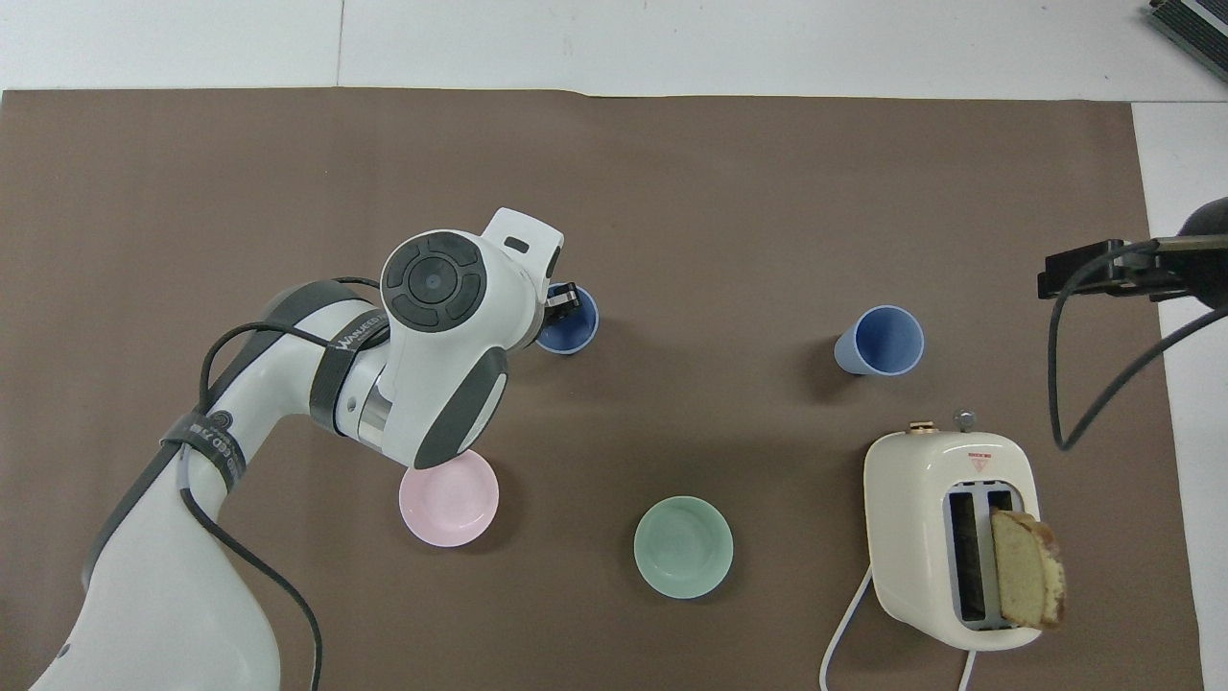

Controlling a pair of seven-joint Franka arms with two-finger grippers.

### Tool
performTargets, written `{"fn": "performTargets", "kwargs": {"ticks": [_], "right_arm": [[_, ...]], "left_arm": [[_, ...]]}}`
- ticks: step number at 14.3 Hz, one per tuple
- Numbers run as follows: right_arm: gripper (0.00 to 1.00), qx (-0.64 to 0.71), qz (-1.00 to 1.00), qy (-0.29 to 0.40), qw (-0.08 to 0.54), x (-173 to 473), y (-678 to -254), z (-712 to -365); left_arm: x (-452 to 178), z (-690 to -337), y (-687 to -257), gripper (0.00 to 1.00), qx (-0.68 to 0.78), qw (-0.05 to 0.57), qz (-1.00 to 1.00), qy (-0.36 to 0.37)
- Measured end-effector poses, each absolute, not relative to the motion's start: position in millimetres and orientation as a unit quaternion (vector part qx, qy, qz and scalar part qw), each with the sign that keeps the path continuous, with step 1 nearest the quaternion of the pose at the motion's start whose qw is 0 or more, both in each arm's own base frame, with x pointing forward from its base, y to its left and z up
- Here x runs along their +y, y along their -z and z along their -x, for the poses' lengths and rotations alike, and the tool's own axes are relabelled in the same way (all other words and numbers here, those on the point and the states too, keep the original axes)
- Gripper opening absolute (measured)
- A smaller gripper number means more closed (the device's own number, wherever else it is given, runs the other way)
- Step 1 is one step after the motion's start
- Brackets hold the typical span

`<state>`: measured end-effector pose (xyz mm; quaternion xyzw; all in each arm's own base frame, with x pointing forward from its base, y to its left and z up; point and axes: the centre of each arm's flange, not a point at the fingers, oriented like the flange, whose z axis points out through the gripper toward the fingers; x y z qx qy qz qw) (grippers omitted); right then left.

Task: Stack blue cups with both arms

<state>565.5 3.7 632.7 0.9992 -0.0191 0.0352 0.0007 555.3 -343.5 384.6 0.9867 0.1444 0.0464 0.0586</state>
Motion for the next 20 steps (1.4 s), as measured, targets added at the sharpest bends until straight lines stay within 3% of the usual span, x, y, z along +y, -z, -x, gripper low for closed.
{"fn": "performTargets", "kwargs": {"ticks": [3,11,20], "right_arm": [[1.0,-0.019,-0.999,-0.03,-0.001,4,-624,-566],[1.0,-0.019,-0.999,-0.046,-0.01,5,-560,-589],[1.0,-0.005,-1.0,0.001,-0.025,21,-444,-619]], "left_arm": [[-321,-564,-409,1.0,0.162,0.06,-0.983,-0.055],[-132,-571,-532,1.0,0.05,0.021,-0.998,-0.042],[-52,-547,-599,1.0,-0.07,0.01,-0.997,-0.025]]}}
